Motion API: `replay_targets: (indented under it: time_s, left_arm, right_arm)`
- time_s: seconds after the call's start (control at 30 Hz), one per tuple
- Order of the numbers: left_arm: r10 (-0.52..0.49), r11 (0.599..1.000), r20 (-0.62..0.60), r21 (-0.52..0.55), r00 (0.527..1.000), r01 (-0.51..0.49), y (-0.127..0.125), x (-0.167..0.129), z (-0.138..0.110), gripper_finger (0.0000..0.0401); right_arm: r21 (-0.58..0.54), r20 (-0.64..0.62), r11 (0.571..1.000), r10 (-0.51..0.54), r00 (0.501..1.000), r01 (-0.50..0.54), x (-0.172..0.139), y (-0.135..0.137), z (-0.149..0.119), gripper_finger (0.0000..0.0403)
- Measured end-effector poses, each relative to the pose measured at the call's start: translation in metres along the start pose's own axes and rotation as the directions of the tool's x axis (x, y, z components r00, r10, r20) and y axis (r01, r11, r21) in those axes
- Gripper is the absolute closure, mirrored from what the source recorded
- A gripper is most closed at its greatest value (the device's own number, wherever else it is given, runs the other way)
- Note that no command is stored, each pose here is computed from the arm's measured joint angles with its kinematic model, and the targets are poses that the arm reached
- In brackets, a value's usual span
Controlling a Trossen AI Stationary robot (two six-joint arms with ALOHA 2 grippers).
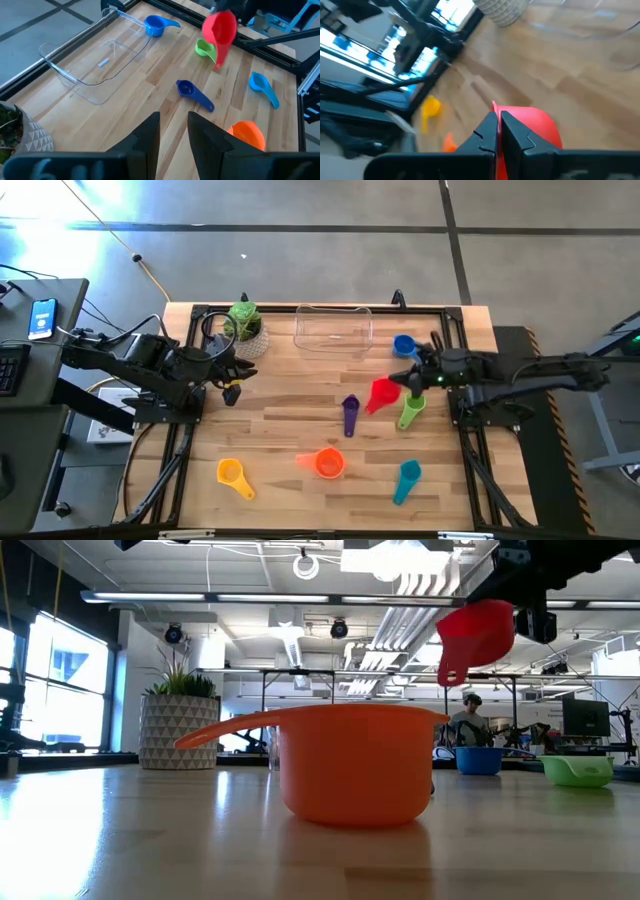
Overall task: Nest measuring cups in basket
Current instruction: Stack the red measuring cup into the orange measuring cup
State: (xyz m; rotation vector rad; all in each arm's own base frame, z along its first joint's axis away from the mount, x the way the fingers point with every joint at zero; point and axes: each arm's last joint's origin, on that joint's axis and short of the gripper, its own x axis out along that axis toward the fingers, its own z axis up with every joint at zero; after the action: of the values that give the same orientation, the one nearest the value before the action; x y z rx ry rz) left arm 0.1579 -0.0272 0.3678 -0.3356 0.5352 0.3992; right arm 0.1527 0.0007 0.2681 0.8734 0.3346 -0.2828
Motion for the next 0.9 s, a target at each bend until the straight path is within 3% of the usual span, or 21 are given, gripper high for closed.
replay_targets:
  time_s: [0.37,0.6,0.9]
  left_arm:
    - [0.018,1.000,0.013,0.000,1.000,-0.018,0.001,0.000,0.000,0.0311]
    - [0.022,1.000,0.016,0.001,1.000,-0.022,0.001,0.000,0.000,0.0311]
    - [0.067,0.998,0.055,-0.003,0.996,-0.067,0.002,0.000,0.002,0.0311]
  right_arm:
    - [0.228,0.118,0.967,0.092,0.989,-0.117,0.009,0.002,-0.039,0.0402]
    - [0.304,0.195,0.947,0.044,0.980,-0.103,0.012,0.013,-0.064,0.0402]
    - [0.379,0.350,0.910,0.025,0.936,-0.166,0.032,0.034,-0.101,0.0403]
